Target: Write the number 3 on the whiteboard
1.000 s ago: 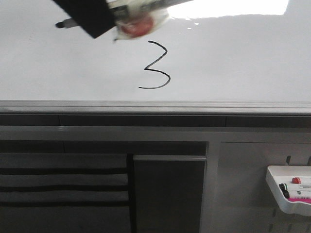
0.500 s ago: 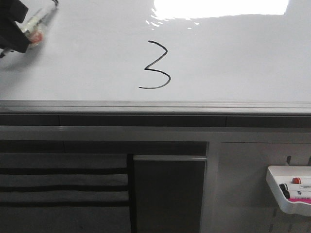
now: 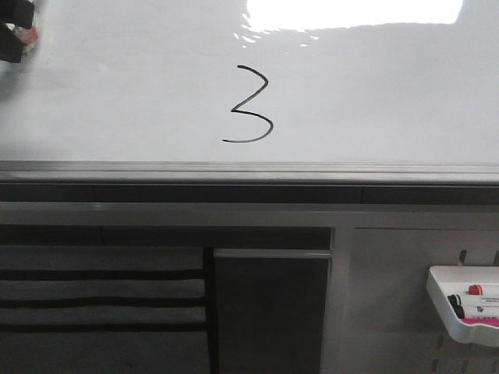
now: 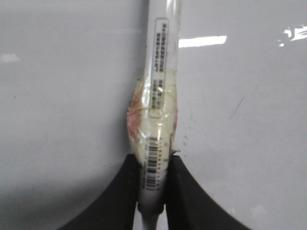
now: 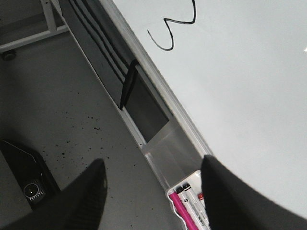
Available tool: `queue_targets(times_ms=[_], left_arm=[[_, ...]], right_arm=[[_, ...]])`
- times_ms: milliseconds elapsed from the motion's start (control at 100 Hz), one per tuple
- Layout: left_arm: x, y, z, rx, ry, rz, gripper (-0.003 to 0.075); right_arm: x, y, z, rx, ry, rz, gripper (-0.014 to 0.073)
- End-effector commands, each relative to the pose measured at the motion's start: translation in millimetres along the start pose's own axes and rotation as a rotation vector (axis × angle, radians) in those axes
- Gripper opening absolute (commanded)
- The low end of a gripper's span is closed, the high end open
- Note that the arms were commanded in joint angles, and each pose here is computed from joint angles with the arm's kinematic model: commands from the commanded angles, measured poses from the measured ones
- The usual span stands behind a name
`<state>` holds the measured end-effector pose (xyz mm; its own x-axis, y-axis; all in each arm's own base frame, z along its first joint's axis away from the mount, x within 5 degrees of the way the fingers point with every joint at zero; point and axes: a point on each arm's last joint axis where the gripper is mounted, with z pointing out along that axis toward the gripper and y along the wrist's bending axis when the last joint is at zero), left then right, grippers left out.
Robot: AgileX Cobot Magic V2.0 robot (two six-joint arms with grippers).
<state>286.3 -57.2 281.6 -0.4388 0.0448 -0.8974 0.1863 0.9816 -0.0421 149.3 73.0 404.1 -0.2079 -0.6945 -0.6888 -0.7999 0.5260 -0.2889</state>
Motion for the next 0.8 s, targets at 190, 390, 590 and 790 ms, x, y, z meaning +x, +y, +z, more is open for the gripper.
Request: queue_targets(times_ms=[190, 390, 590, 790], left_arm=[[-19.2, 6.0, -3.0, -0.061, -0.137, -0.024, -0.0012], [-12.1, 6.2, 7.1, -0.061, -0.099, -0.023, -0.0012], [-13.8, 5.8, 4.8, -0.057, -0.103, -0.014, 0.0078], [-14.5, 4.3, -1.1, -0.037, -0.083, 0.081, 0.0347]], right_arm=[[-9.4, -4.1, -10.2, 0.054, -0.067, -0.003, 0.0388], [-9.4, -4.1, -10.2, 0.054, -0.067, -0.003, 0.0388], [-9.4, -4.1, -10.2, 0.054, -0.067, -0.003, 0.0388], [-9.0, -4.4, -10.2, 0.055, -0.065, 0.074, 0.0388]])
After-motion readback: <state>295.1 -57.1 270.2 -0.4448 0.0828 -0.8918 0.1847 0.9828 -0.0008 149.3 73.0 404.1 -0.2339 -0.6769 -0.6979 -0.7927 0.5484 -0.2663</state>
